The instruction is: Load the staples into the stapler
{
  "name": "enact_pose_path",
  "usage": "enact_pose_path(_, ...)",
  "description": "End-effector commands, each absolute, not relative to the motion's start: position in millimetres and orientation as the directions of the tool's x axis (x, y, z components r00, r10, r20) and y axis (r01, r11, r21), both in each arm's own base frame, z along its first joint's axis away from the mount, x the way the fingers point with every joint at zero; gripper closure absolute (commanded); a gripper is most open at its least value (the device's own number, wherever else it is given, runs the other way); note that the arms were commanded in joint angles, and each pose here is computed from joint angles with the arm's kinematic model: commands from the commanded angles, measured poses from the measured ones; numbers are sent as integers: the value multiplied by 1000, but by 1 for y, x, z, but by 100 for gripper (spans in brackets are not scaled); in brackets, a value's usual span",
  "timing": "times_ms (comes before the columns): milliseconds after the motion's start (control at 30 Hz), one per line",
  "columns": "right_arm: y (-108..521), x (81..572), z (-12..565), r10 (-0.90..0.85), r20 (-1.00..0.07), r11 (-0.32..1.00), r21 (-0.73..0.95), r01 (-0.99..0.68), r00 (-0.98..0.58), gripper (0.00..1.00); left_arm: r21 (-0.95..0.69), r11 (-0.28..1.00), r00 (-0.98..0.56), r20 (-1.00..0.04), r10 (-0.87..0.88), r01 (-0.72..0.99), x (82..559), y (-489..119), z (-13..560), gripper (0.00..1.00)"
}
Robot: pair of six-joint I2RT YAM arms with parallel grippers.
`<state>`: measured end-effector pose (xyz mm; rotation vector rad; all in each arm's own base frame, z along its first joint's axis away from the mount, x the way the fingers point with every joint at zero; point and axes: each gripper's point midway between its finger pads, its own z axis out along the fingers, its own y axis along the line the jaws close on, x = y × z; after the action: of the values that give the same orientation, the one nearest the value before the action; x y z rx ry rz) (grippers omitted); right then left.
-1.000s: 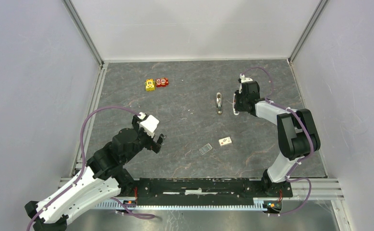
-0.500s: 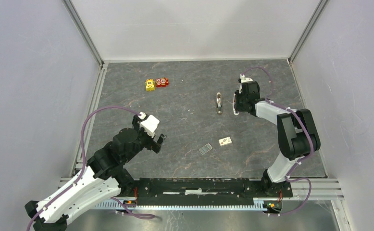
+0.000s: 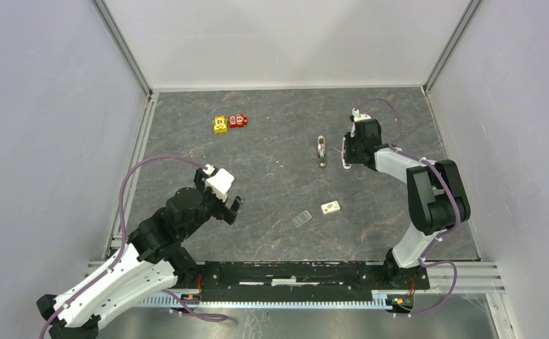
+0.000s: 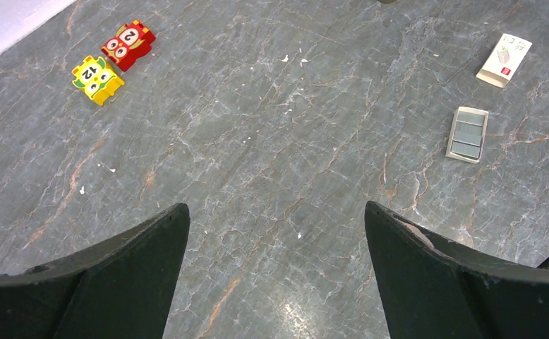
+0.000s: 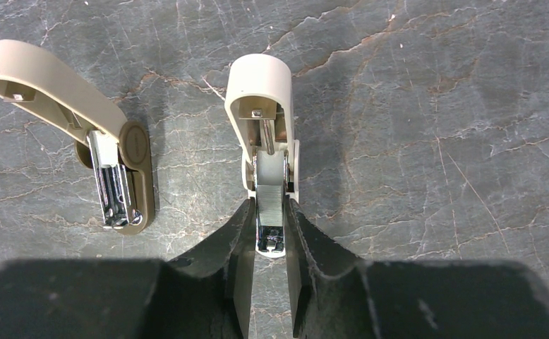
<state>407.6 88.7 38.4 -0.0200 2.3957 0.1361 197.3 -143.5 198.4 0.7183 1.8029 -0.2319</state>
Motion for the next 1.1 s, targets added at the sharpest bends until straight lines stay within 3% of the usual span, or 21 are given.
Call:
enact_pose_path(0,88,413,51,27,-696,994,94,-54,-718,72,227,793,-135,-923,359,565,204,-144,212,0)
enact_pose_path(300,89,432,73,44,-733,994,98,-42,-679,60,222,793,-132,-926,354,568,204,-144,214,0)
enact_pose_path(1067,74,449,60,81,-744,996,80,32,-664,57,227,796,-127,-927,354,562,203,-141,212,0)
